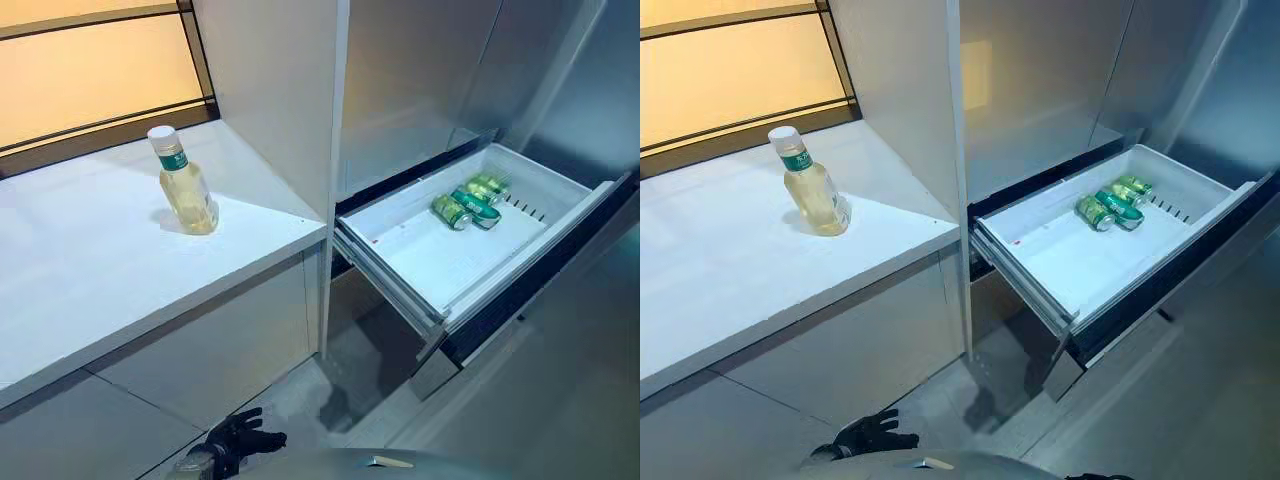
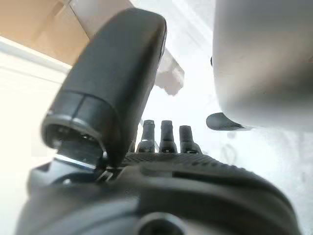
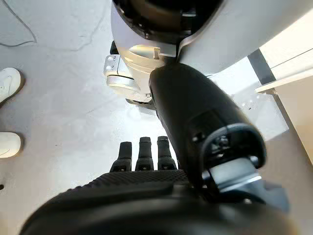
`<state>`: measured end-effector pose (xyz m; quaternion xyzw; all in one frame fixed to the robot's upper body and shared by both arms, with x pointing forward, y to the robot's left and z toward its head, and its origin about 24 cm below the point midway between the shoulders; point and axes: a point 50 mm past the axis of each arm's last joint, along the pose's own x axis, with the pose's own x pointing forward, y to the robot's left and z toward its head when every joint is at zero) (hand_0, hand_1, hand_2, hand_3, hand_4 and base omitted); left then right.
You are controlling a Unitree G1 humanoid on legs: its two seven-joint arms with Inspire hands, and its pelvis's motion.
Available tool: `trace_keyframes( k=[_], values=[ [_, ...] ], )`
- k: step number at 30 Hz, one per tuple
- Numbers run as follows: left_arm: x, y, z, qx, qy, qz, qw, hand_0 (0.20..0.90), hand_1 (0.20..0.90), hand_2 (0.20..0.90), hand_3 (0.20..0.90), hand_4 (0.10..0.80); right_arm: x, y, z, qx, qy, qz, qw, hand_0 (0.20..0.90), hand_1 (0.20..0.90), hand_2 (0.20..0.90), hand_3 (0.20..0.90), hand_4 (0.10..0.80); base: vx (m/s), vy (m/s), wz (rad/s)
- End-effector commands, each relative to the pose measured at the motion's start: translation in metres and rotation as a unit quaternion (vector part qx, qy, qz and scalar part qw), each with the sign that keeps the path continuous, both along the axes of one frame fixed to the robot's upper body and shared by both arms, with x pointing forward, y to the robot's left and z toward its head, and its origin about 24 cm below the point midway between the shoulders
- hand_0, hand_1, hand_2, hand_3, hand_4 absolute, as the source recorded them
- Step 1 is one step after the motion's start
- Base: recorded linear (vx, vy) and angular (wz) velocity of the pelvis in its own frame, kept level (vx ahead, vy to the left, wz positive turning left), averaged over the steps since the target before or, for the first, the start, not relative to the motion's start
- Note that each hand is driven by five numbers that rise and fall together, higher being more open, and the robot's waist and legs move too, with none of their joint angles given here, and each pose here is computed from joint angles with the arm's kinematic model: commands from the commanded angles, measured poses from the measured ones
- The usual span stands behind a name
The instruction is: Put drinks into fridge and close the fridge
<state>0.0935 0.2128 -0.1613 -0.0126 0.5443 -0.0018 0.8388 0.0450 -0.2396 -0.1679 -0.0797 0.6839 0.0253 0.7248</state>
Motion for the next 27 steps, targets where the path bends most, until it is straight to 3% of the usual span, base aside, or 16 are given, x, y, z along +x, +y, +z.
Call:
trace_keyframes(
  k=[1, 14, 23, 27],
  values=[
    [0.018, -0.01, 0.002, -0.01, -0.027, -0.016, 0.999, 0.9, 0.9, 0.9, 0.9, 0.8, 0.017, 0.02, -0.002, 0.049, -0.019, -0.016, 0.998, 0.9, 0.9, 0.9, 0.9, 0.8, 0.0, 0.0, 0.0],
    [0.027, -0.013, 0.005, -0.003, -0.051, -0.053, 0.997, 0.9, 0.9, 0.9, 0.9, 0.8, 0.018, 0.018, -0.002, 0.048, -0.02, -0.013, 0.999, 0.9, 0.9, 0.9, 0.9, 0.8, 0.0, 0.0, 0.0],
    [0.05, -0.025, 0.017, 0.042, -0.119, -0.226, 0.966, 0.9, 0.9, 0.9, 0.9, 0.8, 0.022, 0.016, 0.0, 0.044, -0.02, 0.007, 0.999, 0.9, 0.9, 0.9, 0.9, 0.8, -0.002, 0.004, -0.01],
    [0.072, -0.046, 0.032, 0.05, -0.188, -0.365, 0.91, 0.9, 0.9, 0.9, 0.9, 0.8, 0.025, 0.012, 0.001, 0.04, -0.02, 0.028, 0.999, 0.9, 0.9, 0.9, 0.9, 0.8, -0.006, 0.012, -0.02]
  ],
)
